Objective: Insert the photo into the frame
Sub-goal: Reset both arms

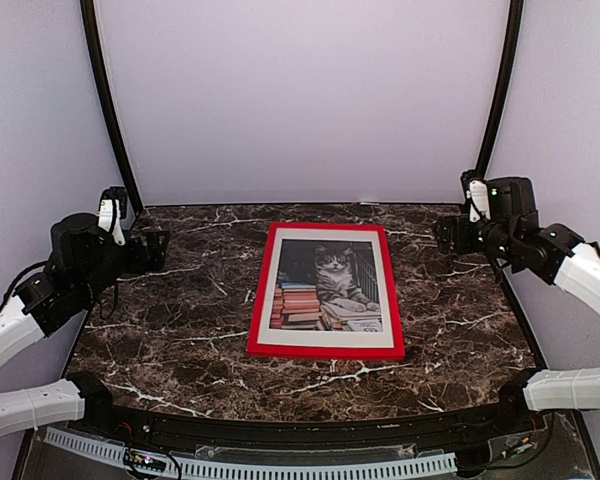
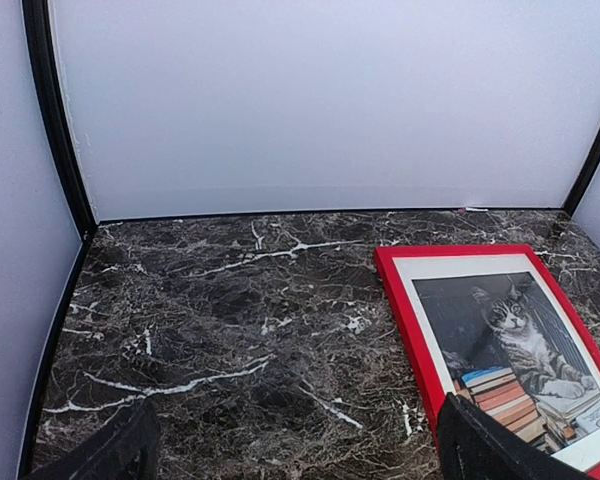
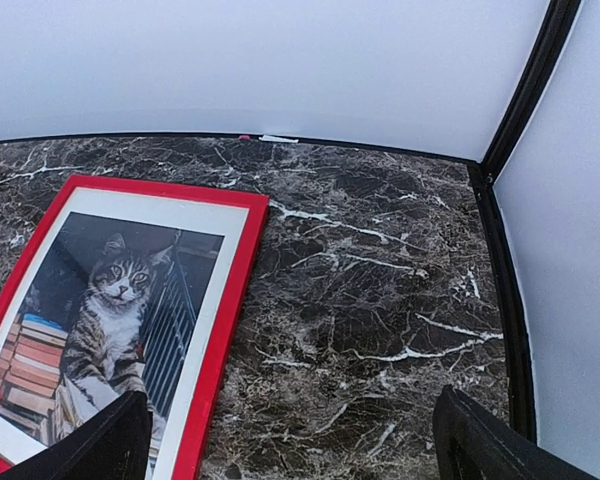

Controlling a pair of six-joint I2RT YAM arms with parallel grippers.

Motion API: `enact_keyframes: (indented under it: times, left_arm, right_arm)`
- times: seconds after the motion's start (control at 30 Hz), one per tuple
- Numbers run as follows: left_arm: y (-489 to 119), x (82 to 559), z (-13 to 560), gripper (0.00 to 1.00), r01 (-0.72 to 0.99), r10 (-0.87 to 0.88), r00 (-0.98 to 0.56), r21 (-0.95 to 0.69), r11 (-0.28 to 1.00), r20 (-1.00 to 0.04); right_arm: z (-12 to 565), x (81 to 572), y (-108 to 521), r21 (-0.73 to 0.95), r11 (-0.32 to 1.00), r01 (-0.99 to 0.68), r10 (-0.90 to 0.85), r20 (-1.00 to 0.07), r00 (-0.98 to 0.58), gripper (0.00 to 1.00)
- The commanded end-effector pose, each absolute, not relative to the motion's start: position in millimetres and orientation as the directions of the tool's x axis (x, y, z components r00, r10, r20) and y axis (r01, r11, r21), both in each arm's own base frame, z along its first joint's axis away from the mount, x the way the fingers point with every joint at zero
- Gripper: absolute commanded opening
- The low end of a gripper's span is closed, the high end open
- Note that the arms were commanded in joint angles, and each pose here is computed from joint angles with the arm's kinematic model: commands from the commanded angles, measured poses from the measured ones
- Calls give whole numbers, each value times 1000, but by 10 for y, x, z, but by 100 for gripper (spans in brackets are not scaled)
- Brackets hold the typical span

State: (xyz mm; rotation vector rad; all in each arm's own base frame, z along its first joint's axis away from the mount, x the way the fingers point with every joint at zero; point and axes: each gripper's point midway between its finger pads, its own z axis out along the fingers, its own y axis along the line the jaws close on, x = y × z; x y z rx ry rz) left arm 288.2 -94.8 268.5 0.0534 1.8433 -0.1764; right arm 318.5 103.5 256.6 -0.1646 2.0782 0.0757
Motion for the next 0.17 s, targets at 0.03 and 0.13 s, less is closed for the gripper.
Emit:
enact_keyframes:
  times: [0.03, 0.13]
  left_arm:
    - [-945, 2905, 2710, 99, 128, -59, -258, -95, 987, -964]
    - [-948, 2906, 2712, 99, 130, -59, -258, -95, 987, -964]
  right_arm:
    - [2644, 3216, 1008, -12, 991, -134, -71, -891, -449, 98]
    - [2631, 3212, 1015, -13, 990, -138, -75, -888, -454, 99]
